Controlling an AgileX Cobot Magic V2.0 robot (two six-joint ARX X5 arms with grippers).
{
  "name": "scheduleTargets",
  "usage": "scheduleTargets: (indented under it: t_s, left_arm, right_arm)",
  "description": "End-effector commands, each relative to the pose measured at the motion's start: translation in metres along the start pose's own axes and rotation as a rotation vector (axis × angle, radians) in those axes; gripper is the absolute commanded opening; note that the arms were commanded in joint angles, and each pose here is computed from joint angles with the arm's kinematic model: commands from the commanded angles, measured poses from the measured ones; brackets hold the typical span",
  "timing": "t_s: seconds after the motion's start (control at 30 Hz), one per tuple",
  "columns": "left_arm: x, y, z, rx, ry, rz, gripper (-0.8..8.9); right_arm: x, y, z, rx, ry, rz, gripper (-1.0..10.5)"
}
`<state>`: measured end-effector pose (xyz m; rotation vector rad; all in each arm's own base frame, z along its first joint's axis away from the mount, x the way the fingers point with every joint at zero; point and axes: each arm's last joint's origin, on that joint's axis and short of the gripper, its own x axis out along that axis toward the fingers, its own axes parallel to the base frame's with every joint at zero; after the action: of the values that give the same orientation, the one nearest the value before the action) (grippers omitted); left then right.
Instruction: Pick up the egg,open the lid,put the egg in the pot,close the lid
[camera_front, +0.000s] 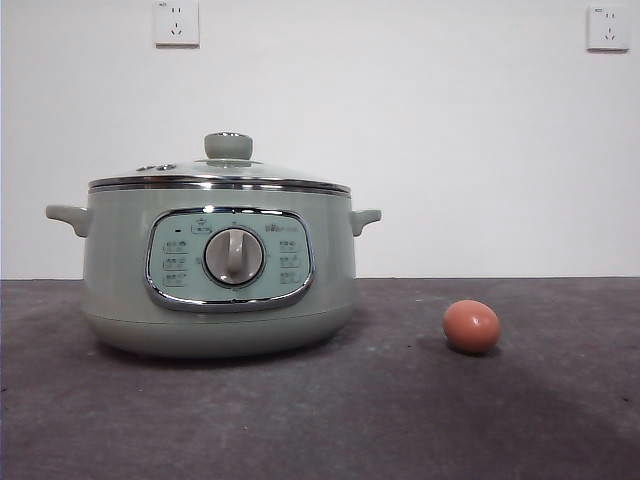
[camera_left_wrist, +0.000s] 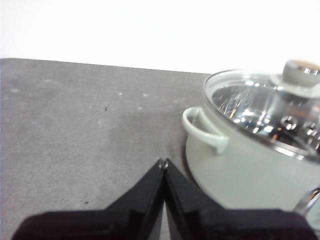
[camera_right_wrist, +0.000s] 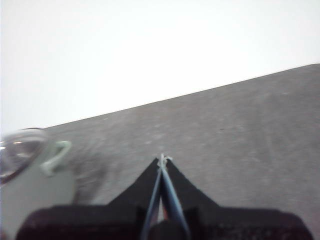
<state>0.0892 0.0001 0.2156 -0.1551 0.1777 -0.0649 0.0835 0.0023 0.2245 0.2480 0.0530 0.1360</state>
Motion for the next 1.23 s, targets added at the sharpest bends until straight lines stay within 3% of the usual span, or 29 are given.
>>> scheduleTargets:
  t_s: [0.03,0.17,0.37,0.6,0.83,1.1,1.17,1.23]
  left_arm:
    - [-0.005,-0.004,0.017,-0.024,0.013,-0.039,-0.07]
    - [-0.011,-0.012,0.046,-0.014,0.05,-0.13,-0.07]
    - [-0.017,-0.021,0.087,0.012,0.141,-0.224,-0.06]
    - [-0.031,-0.032,0.131,0.049,0.205,-0.334,-0.07]
    - [-0.044,-0.038,0.155,0.089,0.216,-0.368,-0.07]
    - [-0.042,-0.039,0.158,0.085,0.233,-0.389,0.04]
    - [-0.04,-0.04,0.158,0.081,0.239,-0.408,0.77]
    - [-0.038,-0.04,0.158,0.076,0.246,-0.427,3.23]
  right_arm:
    - [-0.002,0.006,0.016,0.022,0.04,0.035,-0.1]
    - [-0.003,0.014,0.044,0.017,0.108,0.067,-0.1]
    - [-0.006,0.029,0.092,-0.08,0.192,0.147,-0.1]
    - [-0.009,0.041,0.136,-0.174,0.322,0.167,-0.1]
    - [-0.009,0.046,0.151,-0.19,0.38,0.195,-0.1]
    - [-0.01,0.047,0.153,-0.187,0.375,0.221,0.1]
    - [-0.01,0.047,0.153,-0.186,0.375,0.221,0.2]
    - [-0.01,0.047,0.153,-0.186,0.375,0.221,1.7]
